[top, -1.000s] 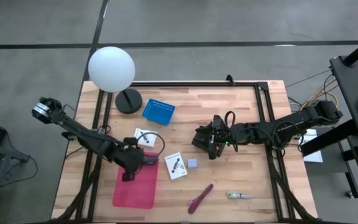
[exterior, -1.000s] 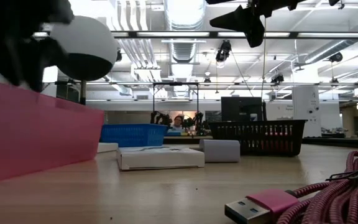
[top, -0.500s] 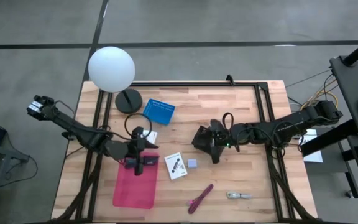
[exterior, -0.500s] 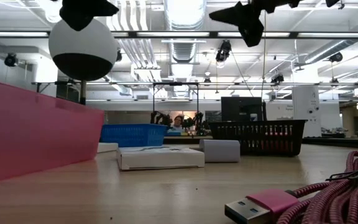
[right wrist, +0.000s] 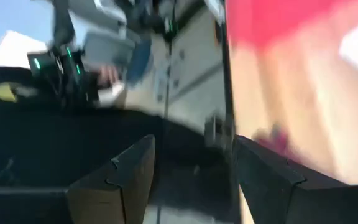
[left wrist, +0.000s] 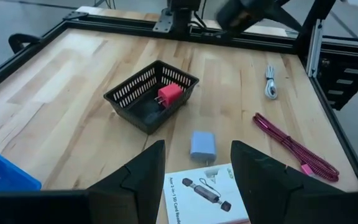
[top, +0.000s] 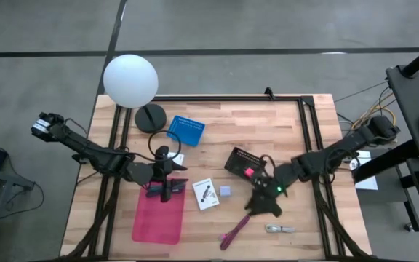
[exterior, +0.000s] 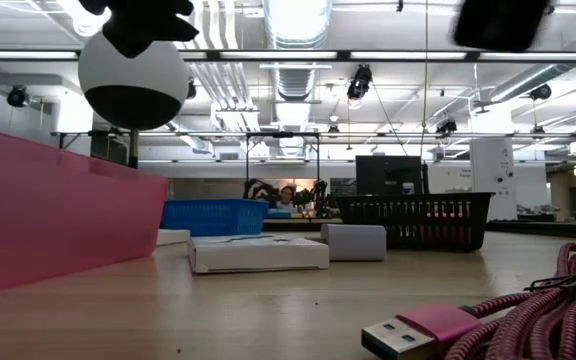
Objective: Pick and place items into bin
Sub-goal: Put the white charger cable into the pink bin
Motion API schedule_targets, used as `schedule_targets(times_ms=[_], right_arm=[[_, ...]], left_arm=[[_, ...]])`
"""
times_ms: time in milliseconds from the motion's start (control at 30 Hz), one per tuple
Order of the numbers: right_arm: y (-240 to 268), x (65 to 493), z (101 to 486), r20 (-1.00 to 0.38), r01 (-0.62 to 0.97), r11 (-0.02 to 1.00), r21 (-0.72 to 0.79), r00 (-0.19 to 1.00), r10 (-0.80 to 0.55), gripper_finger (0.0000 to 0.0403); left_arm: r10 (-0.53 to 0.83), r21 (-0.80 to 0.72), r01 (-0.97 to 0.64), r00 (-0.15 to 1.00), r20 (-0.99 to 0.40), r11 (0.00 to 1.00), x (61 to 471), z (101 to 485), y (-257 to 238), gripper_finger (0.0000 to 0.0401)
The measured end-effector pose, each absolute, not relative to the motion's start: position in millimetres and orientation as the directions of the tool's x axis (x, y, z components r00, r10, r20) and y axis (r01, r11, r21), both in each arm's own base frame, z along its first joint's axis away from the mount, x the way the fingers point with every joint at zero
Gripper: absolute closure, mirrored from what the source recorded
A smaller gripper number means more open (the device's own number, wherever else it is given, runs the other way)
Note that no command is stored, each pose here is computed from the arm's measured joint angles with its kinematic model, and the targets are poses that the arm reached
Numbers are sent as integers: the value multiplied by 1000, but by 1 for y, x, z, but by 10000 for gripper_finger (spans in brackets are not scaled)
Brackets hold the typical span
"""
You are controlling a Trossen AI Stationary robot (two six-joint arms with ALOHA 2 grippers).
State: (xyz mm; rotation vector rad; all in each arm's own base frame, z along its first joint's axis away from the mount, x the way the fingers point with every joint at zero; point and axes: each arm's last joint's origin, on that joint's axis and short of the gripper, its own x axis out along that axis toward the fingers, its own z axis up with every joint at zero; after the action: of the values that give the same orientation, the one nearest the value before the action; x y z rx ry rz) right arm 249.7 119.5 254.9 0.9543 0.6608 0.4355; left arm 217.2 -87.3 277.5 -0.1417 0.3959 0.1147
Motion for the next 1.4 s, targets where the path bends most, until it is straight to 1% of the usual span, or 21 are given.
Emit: schedule_targets(times_ms=[133, 333, 433, 533, 633, 700, 800, 967, 1300, 1400], right_arm=[[140, 235, 246, -406, 22, 508, 861, 632, 660, 202], [163, 210, 232, -555, 132, 581, 803, 523, 647, 202], [172, 197, 227, -610, 155, 617, 771, 459, 646, 202], [178, 184, 220, -681, 191, 673, 715, 408, 608, 202], [180, 176, 215, -739, 211, 731, 649, 405, 539, 202], [182, 174, 211, -761, 219, 757, 615, 417, 497, 202], [187, 174, 204, -773, 193, 783, 592, 411, 483, 202], [199, 180, 191, -815, 152, 829, 538, 348, 464, 202], [214, 195, 166, -938, 170, 936, 308, 216, 270, 202], [220, 201, 160, -944, 166, 941, 294, 206, 258, 202]], left_arm=[[86, -115, -141, 916, -392, 983, 217, 277, -87, 234], [86, -114, -141, 916, -392, 983, 217, 277, -87, 234], [86, -114, -141, 916, -392, 983, 217, 277, -87, 234], [86, -113, -141, 916, -393, 984, 217, 277, -87, 234], [91, -110, -146, 914, -394, 983, 217, 277, -87, 234], [106, -101, -158, 912, -395, 982, 217, 275, -86, 234], [111, -94, -162, 908, -404, 982, 216, 271, -86, 234], [114, -92, -167, 901, -418, 982, 215, 264, -85, 234], [115, -90, -167, 900, -420, 982, 215, 262, -85, 234], [115, -90, -167, 900, -420, 982, 215, 262, -85, 234]])
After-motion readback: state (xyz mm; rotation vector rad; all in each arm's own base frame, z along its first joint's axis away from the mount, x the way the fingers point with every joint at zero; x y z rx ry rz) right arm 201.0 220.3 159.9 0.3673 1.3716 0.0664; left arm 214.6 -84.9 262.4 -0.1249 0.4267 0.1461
